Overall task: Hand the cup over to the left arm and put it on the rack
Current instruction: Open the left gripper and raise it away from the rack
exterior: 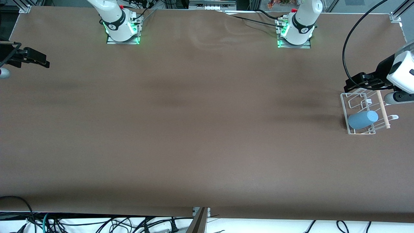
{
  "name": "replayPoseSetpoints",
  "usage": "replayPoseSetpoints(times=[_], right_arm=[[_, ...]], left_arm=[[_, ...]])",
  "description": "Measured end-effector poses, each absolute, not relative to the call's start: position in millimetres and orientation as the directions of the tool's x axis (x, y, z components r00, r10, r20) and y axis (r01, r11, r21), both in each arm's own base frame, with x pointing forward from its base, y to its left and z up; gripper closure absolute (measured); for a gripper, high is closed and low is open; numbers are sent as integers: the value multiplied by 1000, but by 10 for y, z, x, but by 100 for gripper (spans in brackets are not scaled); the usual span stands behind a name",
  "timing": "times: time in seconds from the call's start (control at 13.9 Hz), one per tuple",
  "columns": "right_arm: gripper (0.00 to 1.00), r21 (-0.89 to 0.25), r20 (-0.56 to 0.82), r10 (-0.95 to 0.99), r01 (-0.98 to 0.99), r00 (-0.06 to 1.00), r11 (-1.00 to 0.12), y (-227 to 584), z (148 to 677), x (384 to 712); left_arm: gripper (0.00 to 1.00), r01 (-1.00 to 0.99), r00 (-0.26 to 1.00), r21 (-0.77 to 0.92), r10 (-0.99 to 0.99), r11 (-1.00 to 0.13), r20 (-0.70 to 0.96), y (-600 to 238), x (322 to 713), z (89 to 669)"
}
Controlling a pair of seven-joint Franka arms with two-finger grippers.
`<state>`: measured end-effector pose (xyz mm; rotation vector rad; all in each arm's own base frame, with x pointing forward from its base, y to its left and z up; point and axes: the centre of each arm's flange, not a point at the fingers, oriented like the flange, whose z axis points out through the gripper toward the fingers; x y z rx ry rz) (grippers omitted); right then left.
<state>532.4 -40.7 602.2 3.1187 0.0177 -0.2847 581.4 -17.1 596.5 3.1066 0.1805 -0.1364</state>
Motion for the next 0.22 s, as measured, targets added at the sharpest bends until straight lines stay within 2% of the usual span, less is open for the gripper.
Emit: replayPoseSetpoints(times=[0.22], right_arm=[[0, 9, -181, 10, 12, 983, -1000, -408, 6022, 5324]], left_arm=[[0, 95, 991, 23, 93, -995, -92, -169, 5827, 5912]])
